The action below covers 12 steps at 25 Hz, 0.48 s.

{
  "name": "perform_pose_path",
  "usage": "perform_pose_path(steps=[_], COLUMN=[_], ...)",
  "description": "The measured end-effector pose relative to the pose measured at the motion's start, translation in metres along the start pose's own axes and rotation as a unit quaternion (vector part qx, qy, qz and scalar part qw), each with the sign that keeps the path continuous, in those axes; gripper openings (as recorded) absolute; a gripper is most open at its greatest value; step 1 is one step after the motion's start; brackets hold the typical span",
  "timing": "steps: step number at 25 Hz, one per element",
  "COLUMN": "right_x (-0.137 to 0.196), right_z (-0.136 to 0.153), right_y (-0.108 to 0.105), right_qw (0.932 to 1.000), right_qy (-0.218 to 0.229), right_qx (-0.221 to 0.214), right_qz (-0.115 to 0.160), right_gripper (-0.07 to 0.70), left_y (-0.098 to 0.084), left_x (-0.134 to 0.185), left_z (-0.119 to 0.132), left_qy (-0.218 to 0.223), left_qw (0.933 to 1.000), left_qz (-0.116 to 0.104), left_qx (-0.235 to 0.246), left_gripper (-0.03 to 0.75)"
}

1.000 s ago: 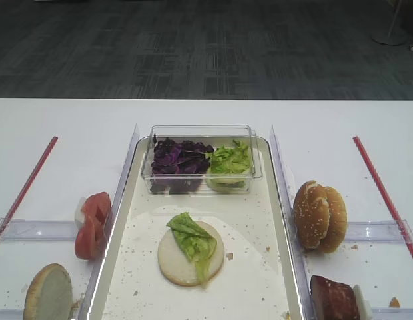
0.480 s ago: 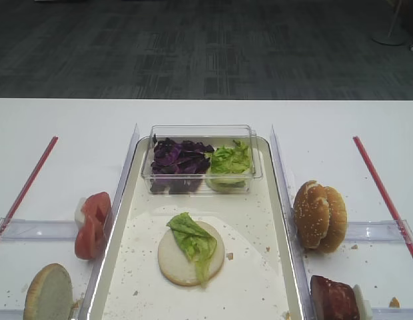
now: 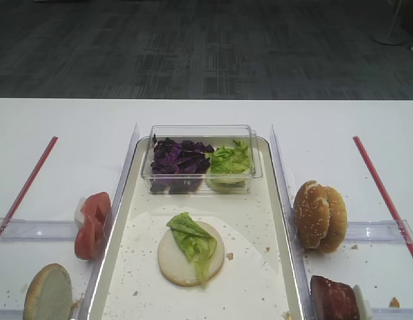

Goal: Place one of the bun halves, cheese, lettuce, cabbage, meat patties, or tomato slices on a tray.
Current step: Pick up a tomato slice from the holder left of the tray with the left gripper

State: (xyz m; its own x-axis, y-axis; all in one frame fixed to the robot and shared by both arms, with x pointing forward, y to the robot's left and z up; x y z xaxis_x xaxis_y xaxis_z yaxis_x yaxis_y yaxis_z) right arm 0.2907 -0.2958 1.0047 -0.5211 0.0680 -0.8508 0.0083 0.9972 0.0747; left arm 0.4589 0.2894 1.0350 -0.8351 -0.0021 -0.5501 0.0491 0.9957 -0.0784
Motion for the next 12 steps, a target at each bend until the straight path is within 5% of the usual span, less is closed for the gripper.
perform_pose_path(steps=[5, 12], right_x=[0.0, 0.0], right_z=[0.0, 0.0], right_y=[0.0, 0.0], right_qw=[1.0, 1.0], right_qy=[0.0, 0.0], right_qx=[0.0, 0.0], right_qz=[0.0, 0.0], right_gripper=[0.57, 0.57], left_y=[0.003, 0.006], left_x=[-0.025, -0.024], left_z=[0.04, 0.098], left_qy=[0.083, 0.193], left_qw=[0.9965, 0.981], left_qz=[-0.005, -0.012], left_qx=[0.007, 0.016], left_gripper=[0.615, 0.615])
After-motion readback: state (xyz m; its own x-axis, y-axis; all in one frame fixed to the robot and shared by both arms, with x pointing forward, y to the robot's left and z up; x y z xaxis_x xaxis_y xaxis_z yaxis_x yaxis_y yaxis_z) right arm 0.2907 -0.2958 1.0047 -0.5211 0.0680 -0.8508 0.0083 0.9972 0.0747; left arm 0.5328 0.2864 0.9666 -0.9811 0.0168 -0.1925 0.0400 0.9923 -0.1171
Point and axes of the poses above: a point on each arm's last joint axis where the gripper is mounted, z pointing out along that axis toward the gripper, y along the wrist's bending axis when the last joint is at zero, x = y × z, the point moved 7 cm from there along z, pointing out along that axis toward the gripper, and after that the axes turned 3 degrees about z, right-handed, at the moved point
